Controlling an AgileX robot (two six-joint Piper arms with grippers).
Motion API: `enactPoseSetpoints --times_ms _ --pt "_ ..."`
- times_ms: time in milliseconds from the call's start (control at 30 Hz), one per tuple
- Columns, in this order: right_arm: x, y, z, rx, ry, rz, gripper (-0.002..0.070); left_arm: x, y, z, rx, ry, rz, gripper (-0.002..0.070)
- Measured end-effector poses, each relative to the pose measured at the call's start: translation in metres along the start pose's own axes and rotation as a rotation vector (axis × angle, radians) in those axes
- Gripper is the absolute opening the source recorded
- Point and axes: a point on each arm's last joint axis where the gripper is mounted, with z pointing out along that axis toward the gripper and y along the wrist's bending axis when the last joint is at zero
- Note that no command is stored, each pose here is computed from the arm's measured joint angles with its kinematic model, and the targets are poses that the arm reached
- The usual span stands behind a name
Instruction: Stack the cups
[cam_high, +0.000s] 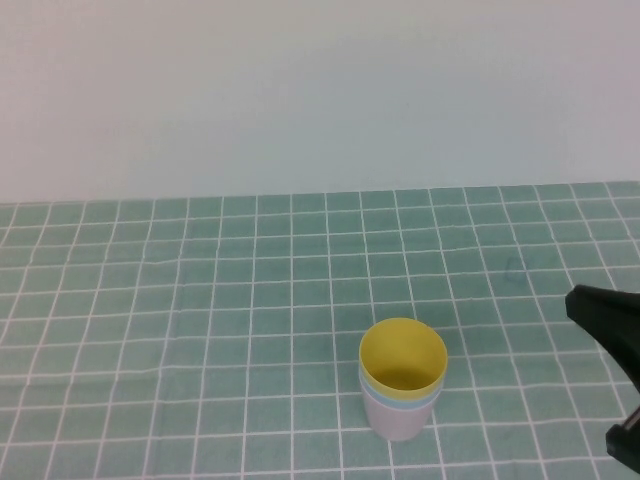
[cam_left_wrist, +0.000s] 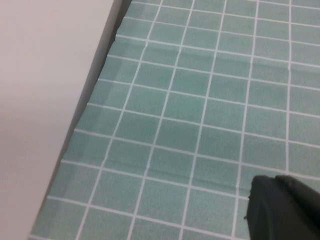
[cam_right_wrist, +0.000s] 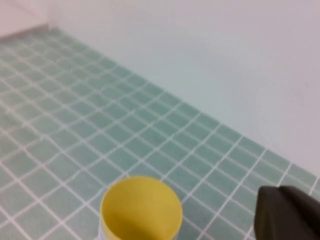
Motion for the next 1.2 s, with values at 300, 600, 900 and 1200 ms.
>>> enactPoseSetpoints --times_ms 300,600,900,1200 --pt "-0.002 0.000 0.000 0.004 -0.024 0.033 -0.0001 0.000 0.000 0.000 0.000 0.000 0.028 -0.0001" --pt "0.000 -0.002 -0.007 0.010 0.009 -0.167 -0.0001 -0.017 -0.003 -0.002 0.014 -0.187 0.066 -0.0001" --pt "0.025 -0.030 -0.066 0.302 -0.023 0.131 -0.0001 -0.047 0.000 -0.024 -0.138 -0.596 -0.069 -0.0001" --pt "0.081 -0.019 -0.100 0.548 -0.119 0.269 -0.0001 -0.051 0.002 -0.033 -0.184 -0.698 -0.243 -0.0001"
